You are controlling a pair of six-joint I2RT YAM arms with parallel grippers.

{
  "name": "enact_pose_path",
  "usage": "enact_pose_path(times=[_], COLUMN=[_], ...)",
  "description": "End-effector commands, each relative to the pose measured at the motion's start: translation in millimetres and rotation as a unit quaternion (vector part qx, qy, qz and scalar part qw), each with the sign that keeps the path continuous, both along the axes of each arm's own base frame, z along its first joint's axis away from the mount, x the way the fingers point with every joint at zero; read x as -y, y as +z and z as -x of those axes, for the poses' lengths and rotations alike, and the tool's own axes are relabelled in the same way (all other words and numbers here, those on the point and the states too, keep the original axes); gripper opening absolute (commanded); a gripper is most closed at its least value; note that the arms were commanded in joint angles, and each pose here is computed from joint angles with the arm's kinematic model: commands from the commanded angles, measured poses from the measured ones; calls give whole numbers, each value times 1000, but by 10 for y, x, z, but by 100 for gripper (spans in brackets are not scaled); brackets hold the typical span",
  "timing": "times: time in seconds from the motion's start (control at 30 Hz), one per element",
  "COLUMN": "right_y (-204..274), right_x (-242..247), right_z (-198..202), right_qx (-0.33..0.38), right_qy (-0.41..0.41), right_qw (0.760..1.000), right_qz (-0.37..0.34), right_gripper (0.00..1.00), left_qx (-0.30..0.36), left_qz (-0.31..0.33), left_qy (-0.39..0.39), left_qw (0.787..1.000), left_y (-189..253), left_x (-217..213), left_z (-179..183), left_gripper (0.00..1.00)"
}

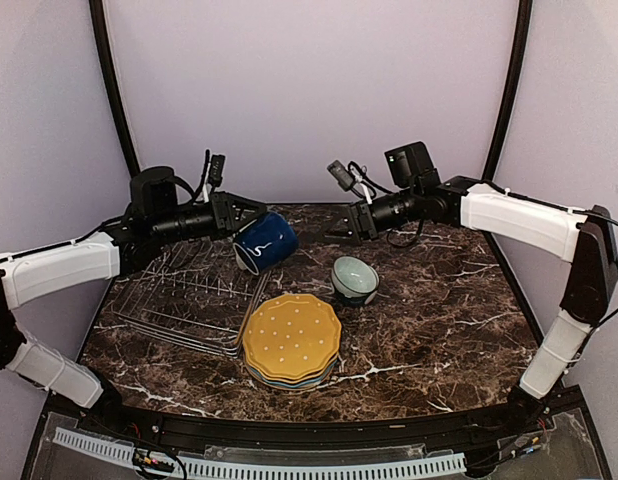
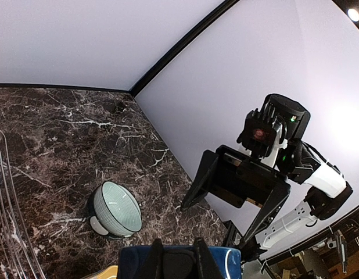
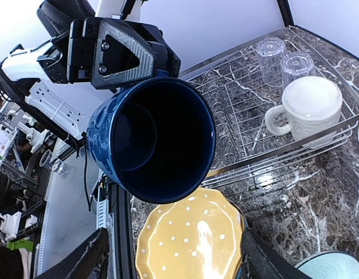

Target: Load the mixed dishes into the dish rack

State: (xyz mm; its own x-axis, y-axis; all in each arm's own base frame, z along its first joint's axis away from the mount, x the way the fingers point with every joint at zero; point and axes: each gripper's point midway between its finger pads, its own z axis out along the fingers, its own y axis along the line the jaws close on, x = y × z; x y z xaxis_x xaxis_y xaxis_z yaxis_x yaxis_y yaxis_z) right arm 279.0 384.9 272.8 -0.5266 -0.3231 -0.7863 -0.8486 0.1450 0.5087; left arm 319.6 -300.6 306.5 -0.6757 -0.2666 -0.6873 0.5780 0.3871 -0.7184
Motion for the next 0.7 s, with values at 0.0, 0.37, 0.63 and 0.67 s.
enact_pose_path(times=[0.0,0.37,0.63,0.67], right_y=[191,239,102,87], right_x=[-2,-256,-416,-436], right_z=[16,288,365,386], right_qx=[39,49,37,33], right_qy=[15,85,108,113], right_qw=[999,995,993,993], right_qz=[-17,-16,-6,-6], right_gripper=[79,79,73,72], left_qx=[12,2,5,6], left_qz=[21,18,29,29], left_qy=[-17,-56,-82,-84], left_qw=[1000,998,996,996], left_y=[211,178,211,221], left_x=[5,119,213,219], left_z=[81,109,161,168], left_gripper=[1,1,1,1])
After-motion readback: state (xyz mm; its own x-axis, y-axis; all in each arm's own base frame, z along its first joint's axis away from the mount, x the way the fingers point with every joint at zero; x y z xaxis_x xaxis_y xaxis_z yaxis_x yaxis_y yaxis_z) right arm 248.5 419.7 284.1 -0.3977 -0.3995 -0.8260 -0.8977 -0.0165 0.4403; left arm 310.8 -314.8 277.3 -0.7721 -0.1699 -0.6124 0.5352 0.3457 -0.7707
